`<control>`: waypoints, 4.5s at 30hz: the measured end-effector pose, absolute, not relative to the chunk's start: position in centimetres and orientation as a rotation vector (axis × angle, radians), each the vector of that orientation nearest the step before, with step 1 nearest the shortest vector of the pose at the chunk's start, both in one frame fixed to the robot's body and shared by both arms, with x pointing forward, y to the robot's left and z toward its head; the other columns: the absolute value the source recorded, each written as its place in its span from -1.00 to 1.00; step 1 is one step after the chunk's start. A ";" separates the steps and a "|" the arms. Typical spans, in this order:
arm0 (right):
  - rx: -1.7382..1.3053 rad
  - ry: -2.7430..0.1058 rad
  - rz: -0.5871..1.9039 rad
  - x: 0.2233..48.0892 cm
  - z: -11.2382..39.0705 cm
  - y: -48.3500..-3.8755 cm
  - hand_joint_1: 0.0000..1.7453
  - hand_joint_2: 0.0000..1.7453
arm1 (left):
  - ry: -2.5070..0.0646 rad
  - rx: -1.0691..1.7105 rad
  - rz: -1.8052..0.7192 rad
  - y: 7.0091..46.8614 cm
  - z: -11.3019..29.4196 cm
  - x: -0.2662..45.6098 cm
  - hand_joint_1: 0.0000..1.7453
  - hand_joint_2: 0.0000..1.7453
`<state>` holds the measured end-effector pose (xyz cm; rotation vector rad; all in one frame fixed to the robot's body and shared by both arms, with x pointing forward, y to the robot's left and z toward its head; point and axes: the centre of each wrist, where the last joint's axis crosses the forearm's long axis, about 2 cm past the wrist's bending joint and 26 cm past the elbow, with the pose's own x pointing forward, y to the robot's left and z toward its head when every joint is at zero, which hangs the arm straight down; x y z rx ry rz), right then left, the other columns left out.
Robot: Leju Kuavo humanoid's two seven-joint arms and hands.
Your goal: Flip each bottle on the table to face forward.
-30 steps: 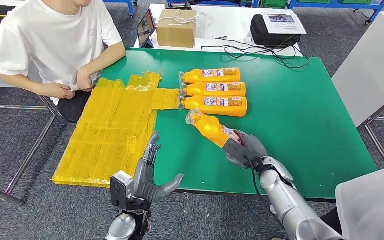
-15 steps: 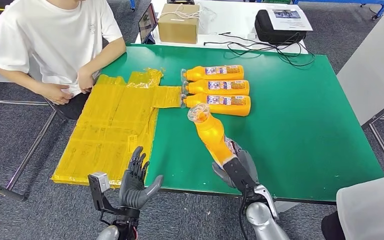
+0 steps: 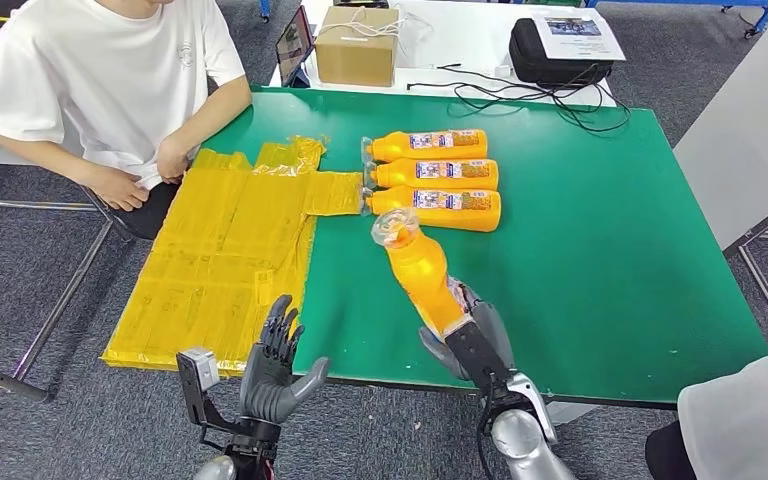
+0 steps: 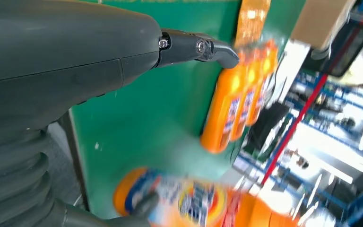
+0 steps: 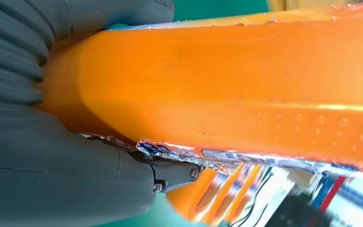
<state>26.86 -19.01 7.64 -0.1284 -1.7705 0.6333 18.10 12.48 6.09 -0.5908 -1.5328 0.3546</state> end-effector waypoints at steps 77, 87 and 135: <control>-0.301 -2.133 0.715 23.5 9.2 -10.3 -1.00 -1.00 | -1.947 0.414 0.228 17.8 7.8 23.5 1.00 1.00; -0.430 -2.157 0.497 24.3 10.1 -14.9 -1.00 -1.00 | -1.924 0.861 -0.492 19.3 6.4 26.4 1.00 1.00; -0.197 -2.097 0.446 24.6 9.7 -13.5 -1.00 -1.00 | -1.287 0.677 -1.137 23.7 4.9 35.2 -1.00 1.00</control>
